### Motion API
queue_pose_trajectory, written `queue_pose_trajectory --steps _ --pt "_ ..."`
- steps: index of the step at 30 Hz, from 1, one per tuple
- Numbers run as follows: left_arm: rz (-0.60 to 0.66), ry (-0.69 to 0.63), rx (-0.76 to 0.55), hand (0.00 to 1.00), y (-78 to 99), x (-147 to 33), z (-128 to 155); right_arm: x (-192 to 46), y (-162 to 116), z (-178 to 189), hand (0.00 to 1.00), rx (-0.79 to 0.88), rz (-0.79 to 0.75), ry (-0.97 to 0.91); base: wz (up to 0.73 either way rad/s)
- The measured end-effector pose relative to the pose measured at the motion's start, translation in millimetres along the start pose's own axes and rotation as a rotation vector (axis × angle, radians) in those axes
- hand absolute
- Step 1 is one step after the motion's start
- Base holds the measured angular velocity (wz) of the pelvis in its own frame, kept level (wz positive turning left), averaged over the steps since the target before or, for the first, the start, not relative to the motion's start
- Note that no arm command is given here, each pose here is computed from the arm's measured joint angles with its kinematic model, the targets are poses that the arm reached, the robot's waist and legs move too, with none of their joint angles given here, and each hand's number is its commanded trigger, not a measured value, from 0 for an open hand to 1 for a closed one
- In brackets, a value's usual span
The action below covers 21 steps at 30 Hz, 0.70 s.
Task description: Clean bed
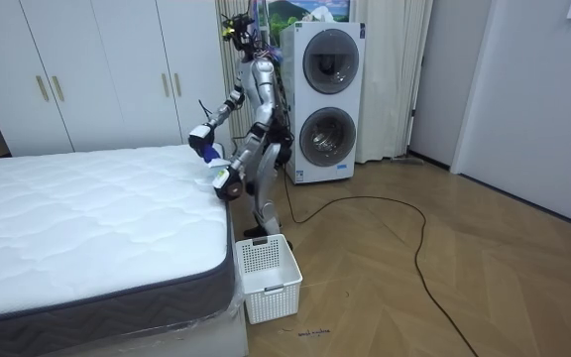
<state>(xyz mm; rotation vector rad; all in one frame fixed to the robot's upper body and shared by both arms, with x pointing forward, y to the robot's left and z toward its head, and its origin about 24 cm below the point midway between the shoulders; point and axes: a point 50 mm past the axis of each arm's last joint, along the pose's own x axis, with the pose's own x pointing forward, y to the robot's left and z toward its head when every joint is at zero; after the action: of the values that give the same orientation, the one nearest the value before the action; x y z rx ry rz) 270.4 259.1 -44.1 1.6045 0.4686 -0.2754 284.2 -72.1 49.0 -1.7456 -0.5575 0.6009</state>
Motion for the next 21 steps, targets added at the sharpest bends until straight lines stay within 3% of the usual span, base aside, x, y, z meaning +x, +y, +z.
queue_pose_trajectory --steps 21 --pt "-0.004 -0.008 -0.008 1.0 -15.5 -7.2 -1.7 -2.0 2.9 7.5 1.0 0.05 0.021 -0.068 0.02"
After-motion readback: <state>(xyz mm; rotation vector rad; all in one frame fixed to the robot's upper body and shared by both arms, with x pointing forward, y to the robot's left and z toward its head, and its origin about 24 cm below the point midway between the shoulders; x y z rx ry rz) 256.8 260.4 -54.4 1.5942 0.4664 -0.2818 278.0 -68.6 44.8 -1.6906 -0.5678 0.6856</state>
